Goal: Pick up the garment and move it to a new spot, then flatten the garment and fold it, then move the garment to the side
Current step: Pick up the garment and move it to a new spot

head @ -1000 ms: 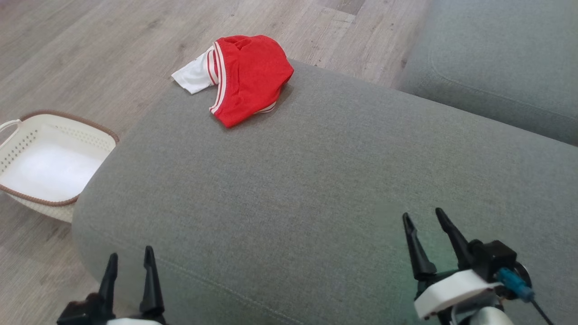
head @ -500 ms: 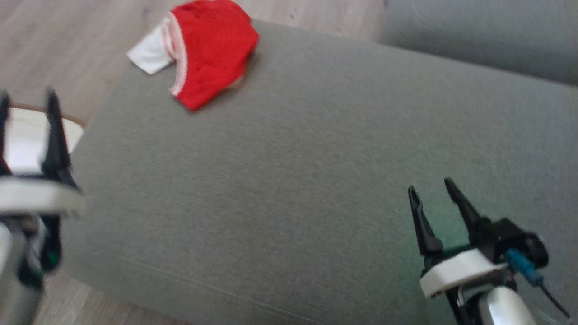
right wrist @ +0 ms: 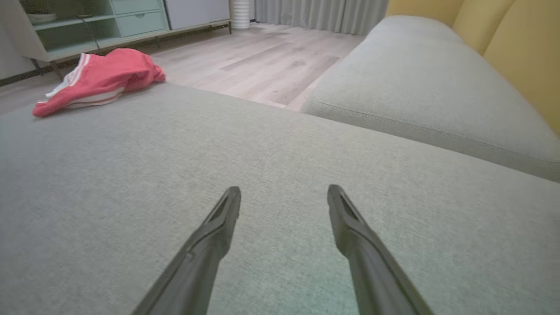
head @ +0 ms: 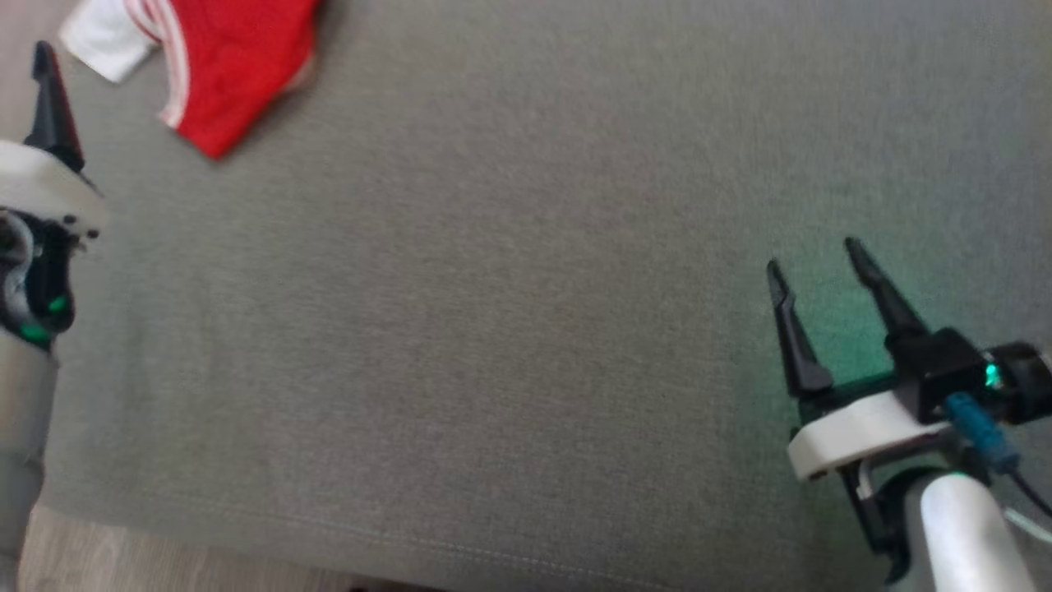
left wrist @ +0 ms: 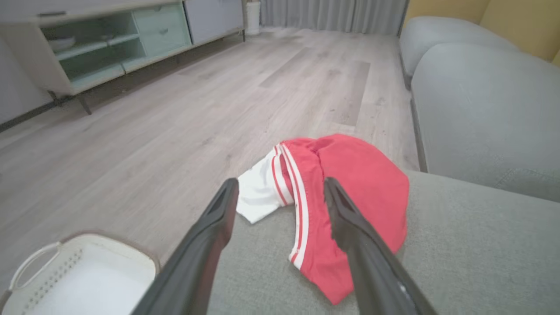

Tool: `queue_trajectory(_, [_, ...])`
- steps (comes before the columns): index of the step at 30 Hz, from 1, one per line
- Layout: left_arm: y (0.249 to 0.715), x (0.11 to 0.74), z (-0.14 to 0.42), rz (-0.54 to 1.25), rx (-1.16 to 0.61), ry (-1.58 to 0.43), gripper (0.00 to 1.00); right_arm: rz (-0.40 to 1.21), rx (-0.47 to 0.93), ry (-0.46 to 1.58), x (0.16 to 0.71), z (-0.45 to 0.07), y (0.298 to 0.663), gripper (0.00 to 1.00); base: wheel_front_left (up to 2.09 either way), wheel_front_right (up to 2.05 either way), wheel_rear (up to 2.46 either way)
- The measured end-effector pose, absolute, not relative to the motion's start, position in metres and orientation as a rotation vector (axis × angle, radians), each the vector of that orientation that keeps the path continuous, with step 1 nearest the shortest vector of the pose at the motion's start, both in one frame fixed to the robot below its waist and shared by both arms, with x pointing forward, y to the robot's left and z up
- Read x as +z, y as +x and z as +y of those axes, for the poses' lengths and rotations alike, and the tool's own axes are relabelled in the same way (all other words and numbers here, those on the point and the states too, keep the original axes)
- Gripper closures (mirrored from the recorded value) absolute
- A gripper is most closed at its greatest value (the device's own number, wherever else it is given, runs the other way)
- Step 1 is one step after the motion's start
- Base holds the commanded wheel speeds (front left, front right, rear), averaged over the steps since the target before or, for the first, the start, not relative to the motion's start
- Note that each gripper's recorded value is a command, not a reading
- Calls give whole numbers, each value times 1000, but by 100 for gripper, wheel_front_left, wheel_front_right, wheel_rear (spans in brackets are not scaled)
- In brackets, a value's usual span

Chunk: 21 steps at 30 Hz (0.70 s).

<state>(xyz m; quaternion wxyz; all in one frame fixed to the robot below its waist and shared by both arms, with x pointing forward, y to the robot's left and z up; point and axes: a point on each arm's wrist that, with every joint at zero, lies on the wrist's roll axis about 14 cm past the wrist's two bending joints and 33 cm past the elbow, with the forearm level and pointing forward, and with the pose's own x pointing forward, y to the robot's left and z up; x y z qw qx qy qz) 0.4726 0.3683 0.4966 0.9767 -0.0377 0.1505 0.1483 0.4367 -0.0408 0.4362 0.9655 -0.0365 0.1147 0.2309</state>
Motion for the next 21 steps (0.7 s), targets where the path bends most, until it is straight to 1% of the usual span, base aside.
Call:
queue_trajectory(7, [503, 423, 350, 465, 293, -128, 0, 282, 400, -90, 415, -64, 450, 0, 0, 0, 0])
queue_trajectory(9, [504, 401, 341, 520, 276, -151, 0, 300, 389, -93, 408, -69, 451, 0, 0, 0, 0])
queue_trajectory(10, [504, 401, 341, 520, 276, -151, 0, 300, 389, -93, 408, -69, 451, 0, 0, 0, 0])
queue_trajectory(11, [503, 380, 334, 573, 271, -177, 0, 316, 381, -91, 401, -72, 451, 0, 0, 0, 0])
queue_trajectory(13, [501, 364, 331, 613, 278, -186, 0, 325, 373, -91, 397, -75, 452, 0, 0, 0, 0])
queue_trajectory(16, [500, 350, 332, 651, 291, -186, 0, 336, 364, -90, 392, -78, 453, 0, 0, 0, 0])
queue_trajectory(20, [511, 345, 329, 649, 287, -207, 0, 336, 347, -93, 390, -84, 457, 0, 0, 0, 0])
queue_trajectory(21, [513, 344, 328, 652, 284, -211, 6, 333, 342, -94, 391, -86, 458, 0, 0, 0, 0])
